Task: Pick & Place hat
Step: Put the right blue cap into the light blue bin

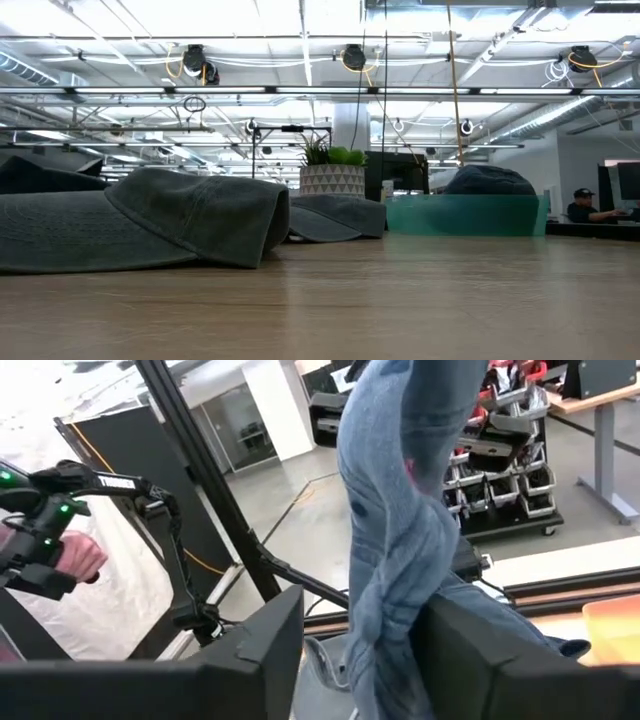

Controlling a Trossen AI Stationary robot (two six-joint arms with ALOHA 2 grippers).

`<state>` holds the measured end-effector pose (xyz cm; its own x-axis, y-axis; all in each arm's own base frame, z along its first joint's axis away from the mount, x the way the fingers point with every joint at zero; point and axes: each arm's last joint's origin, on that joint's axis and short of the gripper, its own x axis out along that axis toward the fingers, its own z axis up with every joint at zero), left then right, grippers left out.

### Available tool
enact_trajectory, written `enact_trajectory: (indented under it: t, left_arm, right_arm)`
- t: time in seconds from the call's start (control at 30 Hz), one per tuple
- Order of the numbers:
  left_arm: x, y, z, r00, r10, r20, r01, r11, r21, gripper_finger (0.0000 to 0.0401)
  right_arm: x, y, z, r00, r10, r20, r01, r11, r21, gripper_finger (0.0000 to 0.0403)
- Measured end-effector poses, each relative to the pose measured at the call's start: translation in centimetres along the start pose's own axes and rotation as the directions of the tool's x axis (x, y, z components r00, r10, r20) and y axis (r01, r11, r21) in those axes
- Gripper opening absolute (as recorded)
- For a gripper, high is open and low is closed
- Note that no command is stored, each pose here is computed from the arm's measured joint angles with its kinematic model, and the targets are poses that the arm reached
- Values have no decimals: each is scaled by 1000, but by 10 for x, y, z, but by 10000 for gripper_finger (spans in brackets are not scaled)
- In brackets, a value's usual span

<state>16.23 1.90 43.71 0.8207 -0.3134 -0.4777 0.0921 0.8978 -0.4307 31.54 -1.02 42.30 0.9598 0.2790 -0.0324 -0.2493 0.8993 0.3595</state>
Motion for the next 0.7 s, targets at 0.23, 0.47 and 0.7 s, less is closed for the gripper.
enact_trajectory:
  t: [0.23, 0.47, 0.7]
  left_arm:
    - [0, 0, 0, 1000, 12, 3, -12, 1000, 3, 7]
    - [0, 0, 1, 1000, 16, 12, -16, 1000, -8, 32]
    - [-2, -2, 1, 999, -46, 15, 46, 999, 0, 91]
  right_arm:
    - [-4, 7, 2, 1000, 18, 7, -18, 999, -50, 57]
    - [-4, 17, 2, 999, 45, 16, -43, 992, -121, 10]
    - [-8, 28, 7, 994, 93, 59, -80, 978, -192, 7]
